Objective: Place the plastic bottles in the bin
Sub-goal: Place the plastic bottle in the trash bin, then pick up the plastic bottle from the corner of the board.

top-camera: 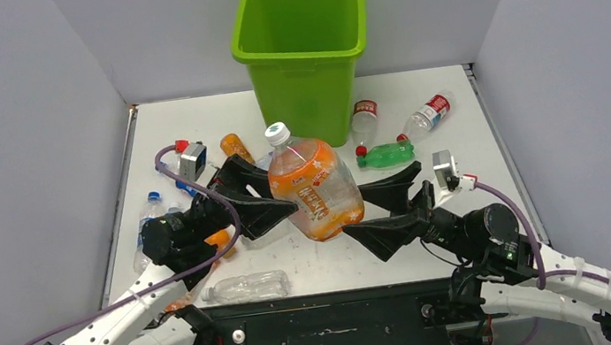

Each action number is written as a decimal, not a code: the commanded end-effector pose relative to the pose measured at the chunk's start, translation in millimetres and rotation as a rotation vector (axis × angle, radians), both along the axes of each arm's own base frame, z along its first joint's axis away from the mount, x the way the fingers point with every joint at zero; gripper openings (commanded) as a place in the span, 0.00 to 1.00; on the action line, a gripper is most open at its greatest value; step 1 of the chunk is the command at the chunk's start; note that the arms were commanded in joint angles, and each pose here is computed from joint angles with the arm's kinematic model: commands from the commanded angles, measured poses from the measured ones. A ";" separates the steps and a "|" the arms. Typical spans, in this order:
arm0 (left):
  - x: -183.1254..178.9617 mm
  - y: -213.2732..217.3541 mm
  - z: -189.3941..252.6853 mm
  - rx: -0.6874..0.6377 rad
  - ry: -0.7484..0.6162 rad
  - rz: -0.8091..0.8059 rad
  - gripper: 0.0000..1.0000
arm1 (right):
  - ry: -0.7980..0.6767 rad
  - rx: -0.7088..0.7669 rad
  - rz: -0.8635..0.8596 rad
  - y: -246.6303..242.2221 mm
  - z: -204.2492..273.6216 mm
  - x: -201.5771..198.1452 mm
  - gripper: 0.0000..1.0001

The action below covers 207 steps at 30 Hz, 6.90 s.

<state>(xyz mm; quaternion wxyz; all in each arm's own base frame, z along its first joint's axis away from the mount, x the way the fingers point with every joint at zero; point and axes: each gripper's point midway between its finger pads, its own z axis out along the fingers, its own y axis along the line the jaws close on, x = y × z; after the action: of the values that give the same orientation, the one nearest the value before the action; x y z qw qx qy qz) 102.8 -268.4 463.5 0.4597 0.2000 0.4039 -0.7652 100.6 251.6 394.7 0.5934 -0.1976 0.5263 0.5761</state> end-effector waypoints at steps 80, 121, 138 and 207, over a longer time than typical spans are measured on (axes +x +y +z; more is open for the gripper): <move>102.4 33.7 59.6 0.256 0.058 0.663 0.96 | -0.193 -0.148 -0.109 20.4 -7.5 75.3 0.05; 253.7 26.9 216.5 -0.168 -0.501 1.085 0.00 | 0.133 -0.180 -0.370 -58.6 -73.9 70.3 0.90; 364.1 -61.2 150.9 0.013 -0.661 1.185 0.98 | 0.195 -0.305 -0.427 -59.2 -126.7 83.9 0.90; 111.8 231.5 -139.7 0.530 0.282 1.592 0.97 | -0.338 -1.257 0.234 191.1 -348.2 -2.6 0.71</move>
<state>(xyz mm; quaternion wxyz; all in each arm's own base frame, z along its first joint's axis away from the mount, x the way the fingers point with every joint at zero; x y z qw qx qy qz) 213.9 -31.3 312.3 0.7379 -0.1440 0.6529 -0.0922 87.4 440.7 27.3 0.3293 -0.6739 0.6381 0.1737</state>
